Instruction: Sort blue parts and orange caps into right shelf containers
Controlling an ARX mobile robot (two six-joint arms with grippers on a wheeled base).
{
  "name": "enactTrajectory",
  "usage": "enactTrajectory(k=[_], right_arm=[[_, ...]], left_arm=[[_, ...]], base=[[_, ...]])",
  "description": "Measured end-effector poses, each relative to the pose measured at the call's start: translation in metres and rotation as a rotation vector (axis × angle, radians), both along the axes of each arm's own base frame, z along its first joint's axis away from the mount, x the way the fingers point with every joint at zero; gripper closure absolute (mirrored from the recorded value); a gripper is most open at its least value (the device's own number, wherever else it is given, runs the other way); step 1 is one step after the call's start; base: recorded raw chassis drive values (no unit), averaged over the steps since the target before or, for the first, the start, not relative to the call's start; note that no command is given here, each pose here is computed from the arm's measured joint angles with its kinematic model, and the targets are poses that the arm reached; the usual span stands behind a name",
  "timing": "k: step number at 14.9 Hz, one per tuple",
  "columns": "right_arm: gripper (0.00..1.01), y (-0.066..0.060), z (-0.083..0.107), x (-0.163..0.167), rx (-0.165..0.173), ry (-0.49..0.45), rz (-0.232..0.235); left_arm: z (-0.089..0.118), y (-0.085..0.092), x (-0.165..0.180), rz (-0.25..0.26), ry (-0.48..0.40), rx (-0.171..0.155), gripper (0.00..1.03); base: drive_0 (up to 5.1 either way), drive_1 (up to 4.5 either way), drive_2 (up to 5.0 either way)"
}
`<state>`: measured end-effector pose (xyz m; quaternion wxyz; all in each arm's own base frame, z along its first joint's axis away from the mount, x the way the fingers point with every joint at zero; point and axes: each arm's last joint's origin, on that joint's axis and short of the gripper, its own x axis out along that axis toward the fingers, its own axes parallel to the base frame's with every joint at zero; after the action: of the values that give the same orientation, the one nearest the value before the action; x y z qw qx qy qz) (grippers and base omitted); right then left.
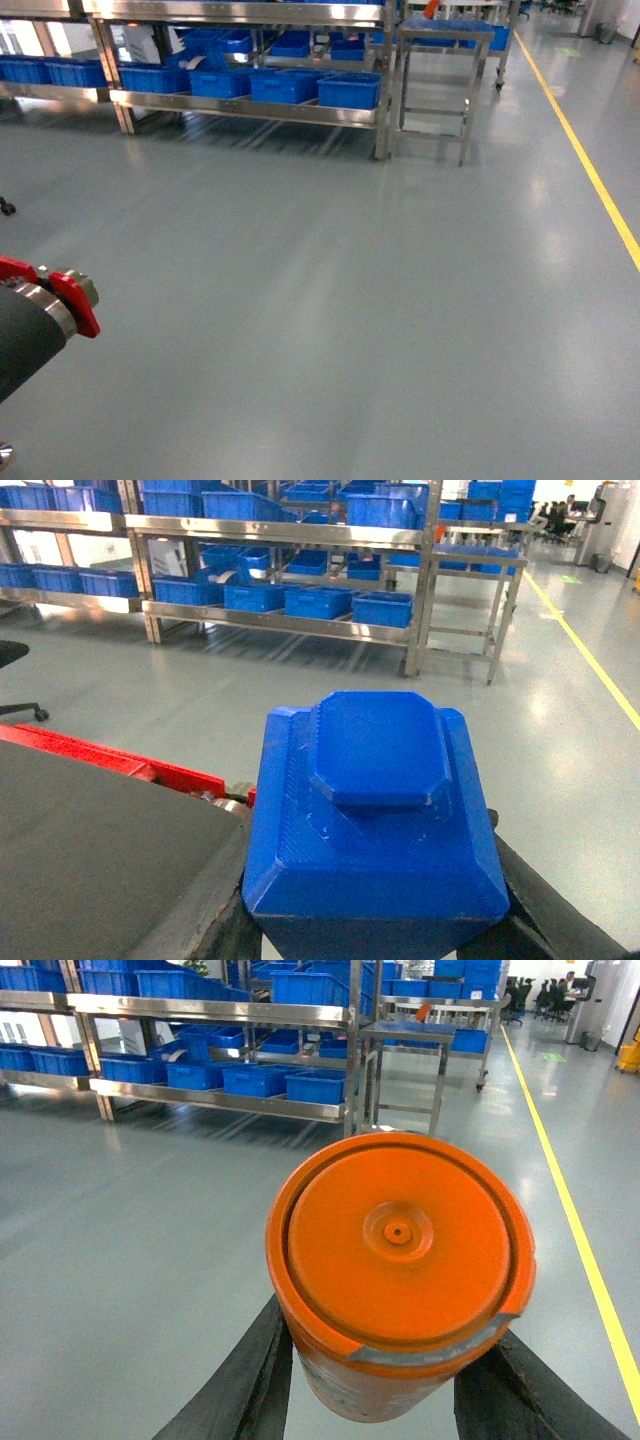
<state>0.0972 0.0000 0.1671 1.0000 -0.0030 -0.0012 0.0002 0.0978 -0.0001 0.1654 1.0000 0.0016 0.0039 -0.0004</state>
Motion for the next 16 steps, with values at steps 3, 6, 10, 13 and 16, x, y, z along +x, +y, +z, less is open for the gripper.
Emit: enactTrajectory(k=[3,6,10,13,16], right_arm=[[0.61,0.0000,0.0000,0.0000,0.000,0.000,0.000],[0.61,0.0000,0.0000,0.0000,0.000,0.000,0.000],[0.61,0.0000,0.0000,0.0000,0.000,0.000,0.000],[0.61,0.0000,0.0000,0.0000,0.000,0.000,0.000],[0.61,0.0000,0.0004,0.0000,0.000,-0.005,-0.001]], left_arm=[[0.0000,0.0000,0.0000,0.000,0.000,0.000,0.60],[0.0000,0.0000,0.0000,0.000,0.000,0.000,0.60],[0.0000,0.0000,0.0000,0.000,0.000,0.000,0.60],[0.0000,0.0000,0.0000,0.000,0.000,0.000,0.60],[0.0003,0.0000,0.0000,-0.001,-0.003,0.000,0.60]], base=[[-1.6,-1.56,-1.6],[-1.5,-1.54,-1.5],[-1.6,-1.61,-1.6],[-1.6,-1.63,-1.6],[-1.2,1.51,-3.9]])
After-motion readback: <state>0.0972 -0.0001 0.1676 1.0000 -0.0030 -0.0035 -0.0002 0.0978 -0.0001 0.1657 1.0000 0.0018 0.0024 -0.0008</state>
